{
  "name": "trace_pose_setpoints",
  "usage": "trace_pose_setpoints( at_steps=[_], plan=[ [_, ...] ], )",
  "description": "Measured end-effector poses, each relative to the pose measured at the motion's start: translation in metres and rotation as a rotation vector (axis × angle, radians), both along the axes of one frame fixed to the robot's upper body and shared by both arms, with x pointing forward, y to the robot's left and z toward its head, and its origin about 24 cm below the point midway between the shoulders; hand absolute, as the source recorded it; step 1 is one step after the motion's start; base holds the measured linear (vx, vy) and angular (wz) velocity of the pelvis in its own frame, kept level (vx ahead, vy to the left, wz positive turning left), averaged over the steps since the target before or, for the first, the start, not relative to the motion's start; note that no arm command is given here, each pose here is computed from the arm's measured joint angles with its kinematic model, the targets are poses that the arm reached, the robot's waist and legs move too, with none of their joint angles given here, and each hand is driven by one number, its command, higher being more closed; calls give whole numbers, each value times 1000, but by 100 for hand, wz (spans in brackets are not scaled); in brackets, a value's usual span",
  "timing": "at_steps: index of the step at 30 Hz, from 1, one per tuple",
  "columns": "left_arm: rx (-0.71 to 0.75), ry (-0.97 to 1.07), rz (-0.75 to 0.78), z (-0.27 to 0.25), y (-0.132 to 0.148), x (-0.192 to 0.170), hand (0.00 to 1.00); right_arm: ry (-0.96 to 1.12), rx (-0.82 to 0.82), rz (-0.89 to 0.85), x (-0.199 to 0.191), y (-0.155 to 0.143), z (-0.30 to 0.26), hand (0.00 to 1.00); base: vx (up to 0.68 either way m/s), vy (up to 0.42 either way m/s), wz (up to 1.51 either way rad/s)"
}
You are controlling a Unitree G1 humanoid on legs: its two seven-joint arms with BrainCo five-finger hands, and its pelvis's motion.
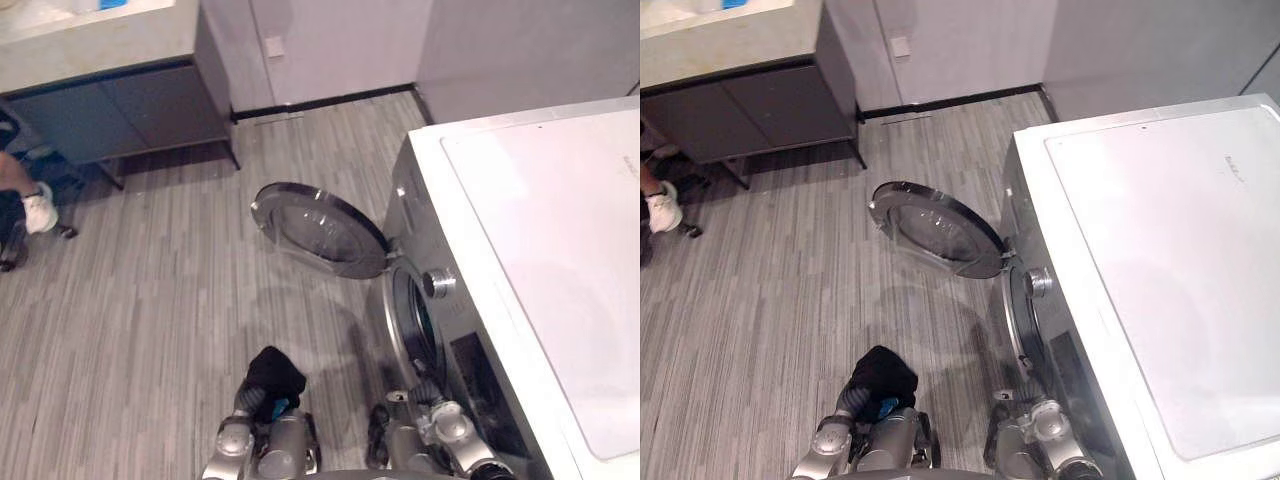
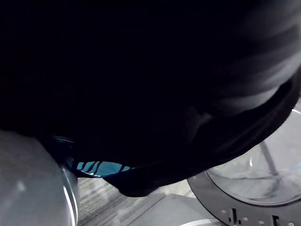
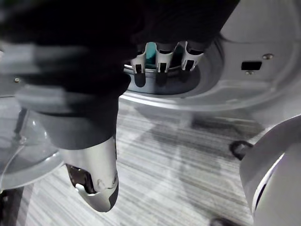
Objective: Pick up the laundry basket with both hands and put the clothes into the washing machine.
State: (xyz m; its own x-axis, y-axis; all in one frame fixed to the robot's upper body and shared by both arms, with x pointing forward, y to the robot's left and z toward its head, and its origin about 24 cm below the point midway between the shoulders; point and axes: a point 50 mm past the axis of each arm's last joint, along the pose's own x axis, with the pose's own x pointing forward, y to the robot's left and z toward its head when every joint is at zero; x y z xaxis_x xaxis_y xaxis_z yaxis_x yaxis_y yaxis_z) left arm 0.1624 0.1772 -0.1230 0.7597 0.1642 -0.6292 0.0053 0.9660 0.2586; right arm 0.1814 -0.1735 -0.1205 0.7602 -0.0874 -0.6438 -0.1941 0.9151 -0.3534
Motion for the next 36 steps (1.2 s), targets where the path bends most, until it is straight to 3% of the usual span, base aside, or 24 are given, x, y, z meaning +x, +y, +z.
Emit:
trace_pose_setpoints(
  at_steps=[6,19,26,32,36],
  plan=[
    [-8,31,-24,-5,-10,0,100,24,-21,-69,-5,-17,-3,0,265,307,-81],
    [99,-10,-79,5,13,14,100,-14,0,15,12,7,3,0,31,233,-129],
    [198,-32,-367,10,-16,26,100,41,-60,26,-7,-11,-5,0,-25,-134,-58],
    [236,-164,-444,32,-30,51,100,-53,-75,-18,19,-22,11,0,3,6,-111],
    [310,-352,-450,75,-33,107,100,-187,-27,-64,54,-20,36,0,-158,124,-73]
  ],
)
